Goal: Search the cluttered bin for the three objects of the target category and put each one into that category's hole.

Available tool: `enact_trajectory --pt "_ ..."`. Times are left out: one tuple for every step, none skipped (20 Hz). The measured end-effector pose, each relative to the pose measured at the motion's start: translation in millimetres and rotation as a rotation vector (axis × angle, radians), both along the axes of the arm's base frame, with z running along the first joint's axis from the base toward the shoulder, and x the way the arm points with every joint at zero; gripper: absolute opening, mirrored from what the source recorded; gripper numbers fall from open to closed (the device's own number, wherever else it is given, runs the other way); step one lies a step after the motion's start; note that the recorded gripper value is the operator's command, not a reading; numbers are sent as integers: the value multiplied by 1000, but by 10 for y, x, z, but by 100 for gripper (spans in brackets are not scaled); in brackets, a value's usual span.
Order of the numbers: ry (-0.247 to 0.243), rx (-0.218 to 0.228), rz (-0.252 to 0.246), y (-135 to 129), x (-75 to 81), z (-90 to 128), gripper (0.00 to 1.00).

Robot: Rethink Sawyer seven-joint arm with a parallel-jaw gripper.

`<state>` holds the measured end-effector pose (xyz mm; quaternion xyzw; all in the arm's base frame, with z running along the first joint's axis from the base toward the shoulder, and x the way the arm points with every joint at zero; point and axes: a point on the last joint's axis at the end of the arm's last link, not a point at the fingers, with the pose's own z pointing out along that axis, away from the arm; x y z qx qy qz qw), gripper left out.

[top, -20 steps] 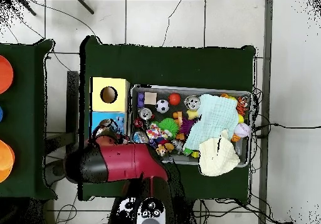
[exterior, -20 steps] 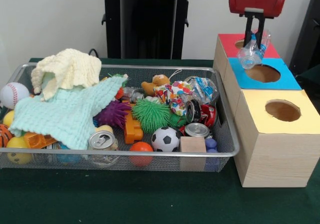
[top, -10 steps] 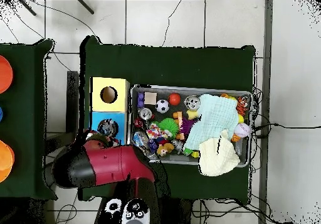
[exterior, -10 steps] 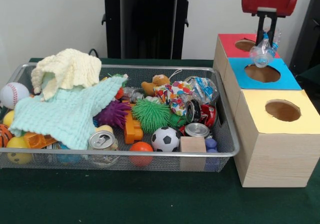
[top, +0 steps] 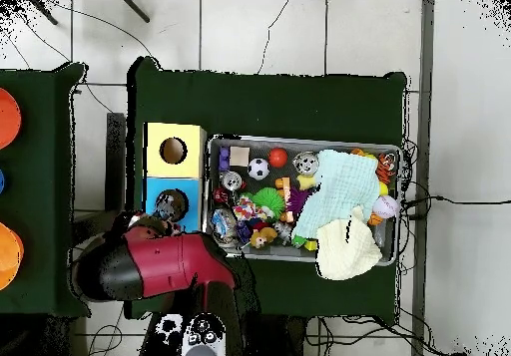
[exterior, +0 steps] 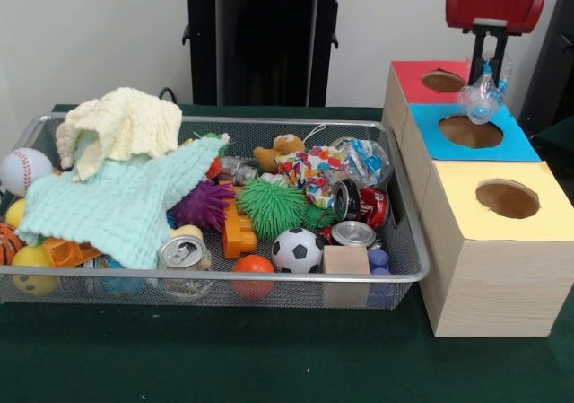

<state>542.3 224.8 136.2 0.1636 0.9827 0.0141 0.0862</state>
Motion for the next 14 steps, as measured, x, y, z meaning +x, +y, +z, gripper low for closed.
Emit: enact_trajectory --pt "3 0 0 0 -5 -15 0" --pt "6 -1 0 -1 -10 -28 0" --pt "8 -1 0 -2 -14 -39 0" --pt "11 -1 0 -1 -20 -52 0" --pt "13 -2 0 0 -25 -65 0" --pt "15 -2 0 -1 -27 -73 0" --pt "17 -2 0 -1 -32 -86 0" --pt "20 -3 1 0 -39 -100 0" --pt "23 -3 1 1 -43 -111 0" --pt "25 -3 1 1 -50 -126 0" --pt "30 -4 1 0 -57 -146 0" --pt "32 -4 1 -1 -61 -156 0" --pt "33 -4 1 -1 -64 -163 0" --pt "35 -4 1 -2 -67 -171 0"
